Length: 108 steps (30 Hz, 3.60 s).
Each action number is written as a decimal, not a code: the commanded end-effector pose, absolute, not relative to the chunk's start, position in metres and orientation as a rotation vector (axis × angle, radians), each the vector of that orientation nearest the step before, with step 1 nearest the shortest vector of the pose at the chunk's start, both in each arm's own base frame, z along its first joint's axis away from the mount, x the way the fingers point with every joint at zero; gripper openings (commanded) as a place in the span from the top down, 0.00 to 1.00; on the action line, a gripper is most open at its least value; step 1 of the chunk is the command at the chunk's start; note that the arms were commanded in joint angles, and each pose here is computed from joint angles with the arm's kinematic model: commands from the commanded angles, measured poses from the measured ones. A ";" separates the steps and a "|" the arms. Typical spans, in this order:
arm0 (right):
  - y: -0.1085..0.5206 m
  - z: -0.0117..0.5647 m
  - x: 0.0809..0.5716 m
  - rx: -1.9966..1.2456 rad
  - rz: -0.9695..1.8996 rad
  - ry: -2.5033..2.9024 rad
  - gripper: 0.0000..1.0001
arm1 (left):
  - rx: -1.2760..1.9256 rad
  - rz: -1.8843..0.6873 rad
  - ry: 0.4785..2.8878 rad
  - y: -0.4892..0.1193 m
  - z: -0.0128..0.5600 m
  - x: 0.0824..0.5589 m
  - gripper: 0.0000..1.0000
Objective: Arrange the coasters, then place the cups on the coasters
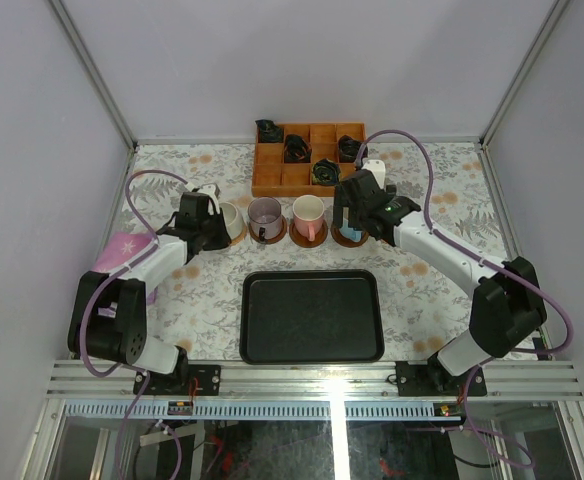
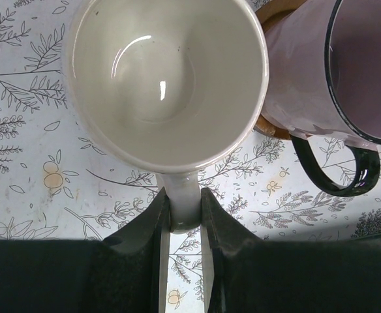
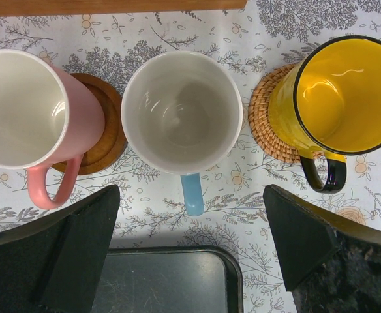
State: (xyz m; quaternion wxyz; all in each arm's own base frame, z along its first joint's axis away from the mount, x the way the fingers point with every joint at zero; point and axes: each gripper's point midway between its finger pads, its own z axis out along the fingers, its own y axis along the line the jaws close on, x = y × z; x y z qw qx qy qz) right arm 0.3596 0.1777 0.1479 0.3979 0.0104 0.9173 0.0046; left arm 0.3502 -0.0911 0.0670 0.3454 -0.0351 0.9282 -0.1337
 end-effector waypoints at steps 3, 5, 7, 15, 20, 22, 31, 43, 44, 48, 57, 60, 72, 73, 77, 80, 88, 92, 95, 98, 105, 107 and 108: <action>0.185 0.158 0.370 0.045 0.052 2.294 0.01 | -0.063 -0.360 2.272 -0.094 0.099 0.383 1.00; 0.185 0.158 0.371 0.046 0.053 2.293 0.01 | -0.066 -0.356 2.276 -0.093 0.099 0.383 1.00; 0.185 0.158 0.371 0.046 0.050 2.294 0.01 | -0.068 -0.349 2.279 -0.092 0.099 0.384 0.98; 0.187 0.157 0.372 0.043 0.052 2.299 0.01 | -0.058 -0.334 2.298 -0.091 0.101 0.381 0.76; 0.189 0.156 0.373 0.043 0.061 2.304 0.01 | -0.050 -0.326 2.298 -0.090 0.107 0.379 0.60; 0.190 0.156 0.373 0.046 0.064 2.305 0.01 | -0.051 -0.321 2.297 -0.089 0.109 0.379 0.58; 0.189 0.155 0.372 0.055 0.066 2.306 0.01 | -0.056 -0.290 2.307 -0.083 0.110 0.372 0.57; 0.188 0.153 0.369 0.068 0.075 2.308 0.01 | -0.061 -0.276 2.341 -0.080 0.104 0.363 0.57; 0.188 0.153 0.369 0.069 0.076 2.307 0.01 | -0.058 -0.282 2.343 -0.082 0.104 0.362 0.56; 0.187 0.153 0.368 0.070 0.077 2.306 0.01 | -0.060 -0.292 2.349 -0.083 0.101 0.361 0.53; 0.187 0.153 0.367 0.072 0.077 2.307 0.01 | -0.086 -0.247 2.391 -0.076 0.092 0.355 0.51; 0.187 0.152 0.367 0.070 0.079 2.308 0.01 | -0.093 -0.229 2.406 -0.074 0.090 0.353 0.51; 0.189 0.154 0.369 0.061 0.083 2.306 0.01 | -0.100 -0.189 2.438 -0.067 0.085 0.346 0.50; 0.189 0.154 0.369 0.061 0.084 2.306 0.01 | -0.100 -0.185 2.441 -0.067 0.085 0.345 0.50; 0.190 0.153 0.369 0.061 0.087 2.310 0.01 | -0.107 -0.167 2.443 -0.064 0.085 0.344 0.50; 0.190 0.153 0.370 0.060 0.087 2.311 0.01 | -0.114 -0.160 2.439 -0.063 0.086 0.344 0.49; 0.190 0.153 0.368 0.059 0.087 2.311 0.01 | -0.122 -0.133 2.434 -0.059 0.086 0.345 0.48; 0.189 0.154 0.368 0.060 0.083 2.308 0.01 | -0.128 -0.139 2.423 -0.060 0.089 0.348 0.47; 0.188 0.154 0.368 0.061 0.082 2.306 0.01 | -0.129 -0.120 2.420 -0.057 0.090 0.349 0.46; 0.188 0.155 0.368 0.060 0.081 2.305 0.01 | -0.127 -0.117 2.420 -0.057 0.092 0.349 0.45; 0.186 0.156 0.366 0.068 0.081 2.298 0.01 | -0.132 -0.104 2.406 -0.054 0.096 0.347 0.43; 0.185 0.156 0.365 0.069 0.078 2.297 0.01 | -0.131 -0.104 2.407 -0.054 0.097 0.347 0.43; 0.184 0.157 0.365 0.069 0.077 2.295 0.01 | -0.131 -0.106 2.405 -0.055 0.097 0.346 0.43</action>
